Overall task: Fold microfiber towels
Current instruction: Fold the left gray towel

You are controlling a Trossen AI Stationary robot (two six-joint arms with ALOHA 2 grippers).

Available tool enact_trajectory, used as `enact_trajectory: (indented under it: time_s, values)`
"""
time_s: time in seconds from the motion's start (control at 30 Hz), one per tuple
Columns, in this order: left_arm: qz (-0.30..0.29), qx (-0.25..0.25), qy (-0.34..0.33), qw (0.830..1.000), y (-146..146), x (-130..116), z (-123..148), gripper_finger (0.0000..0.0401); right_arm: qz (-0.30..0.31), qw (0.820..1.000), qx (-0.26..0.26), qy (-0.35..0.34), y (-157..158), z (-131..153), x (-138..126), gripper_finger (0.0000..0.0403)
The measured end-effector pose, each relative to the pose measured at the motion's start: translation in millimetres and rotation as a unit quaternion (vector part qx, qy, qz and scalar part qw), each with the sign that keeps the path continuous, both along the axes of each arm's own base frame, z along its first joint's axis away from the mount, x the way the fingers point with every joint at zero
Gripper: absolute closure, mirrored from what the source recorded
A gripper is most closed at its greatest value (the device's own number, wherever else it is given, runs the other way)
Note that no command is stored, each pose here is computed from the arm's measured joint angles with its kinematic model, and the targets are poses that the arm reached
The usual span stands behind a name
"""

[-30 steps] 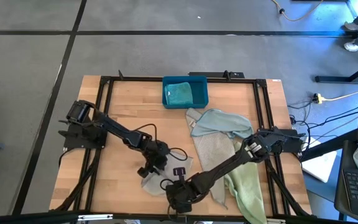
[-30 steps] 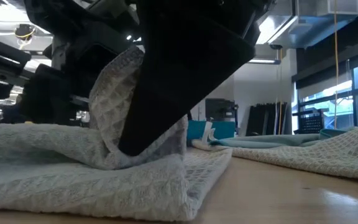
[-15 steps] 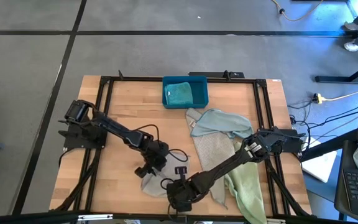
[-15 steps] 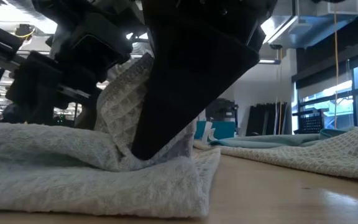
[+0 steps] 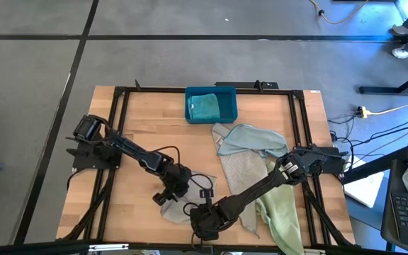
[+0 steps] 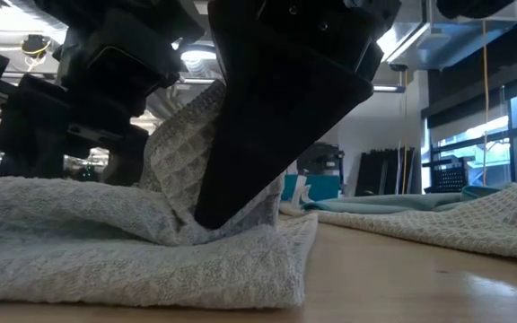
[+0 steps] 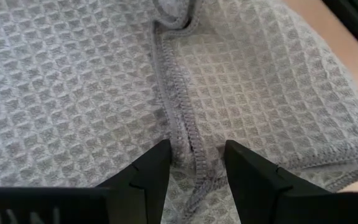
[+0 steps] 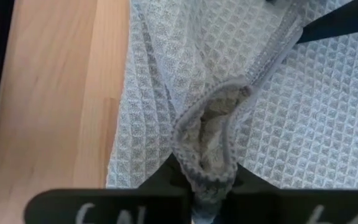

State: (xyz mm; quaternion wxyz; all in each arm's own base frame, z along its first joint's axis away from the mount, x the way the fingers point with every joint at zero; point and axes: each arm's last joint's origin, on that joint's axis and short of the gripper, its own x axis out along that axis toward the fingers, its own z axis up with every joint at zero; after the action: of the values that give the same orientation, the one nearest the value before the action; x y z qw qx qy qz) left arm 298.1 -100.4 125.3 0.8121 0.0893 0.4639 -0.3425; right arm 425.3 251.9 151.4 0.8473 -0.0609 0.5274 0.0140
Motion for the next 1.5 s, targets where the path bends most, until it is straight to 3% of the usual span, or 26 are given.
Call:
enact_trajectory:
  time_s: [0.33, 0.53, 0.7, 0.97, 1.3, 1.5]
  values:
    - [0.016, 0.008, -0.004, 1.0, 0.1, 2.9, 3.6, 0.0278, 0.0, 1.0, -0.001, -0.001, -0.2, 0.0, 0.1, 0.038]
    - [0.018, 0.007, 0.0, 1.0, 0.1, 2.6, 3.7, 0.0337, 0.0, 1.0, -0.002, 0.001, -0.4, -0.1, -0.1, 0.0396]
    - [0.021, -0.004, 0.015, 1.0, 0.3, 1.3, 3.2, 0.0394, 0.0, 1.0, -0.003, 0.003, -0.6, -0.3, -0.5, 0.0381]
    - [0.054, 0.009, 0.044, 0.998, 3.2, -5.1, 8.2, 0.0399, -0.003, 1.0, -0.017, 0.004, -1.9, -0.6, -1.4, 0.0394]
    - [0.109, 0.065, -0.021, 0.992, 15.0, -26.6, 63.8, 0.04, -0.012, 0.999, -0.037, -0.016, -3.8, 20.4, -6.0, 0.039]
    - [0.153, 0.12, -0.02, 0.981, 20.2, -38.4, 73.6, 0.0401, -0.02, 0.998, -0.066, -0.006, -10.1, 22.8, -8.9, 0.0387]
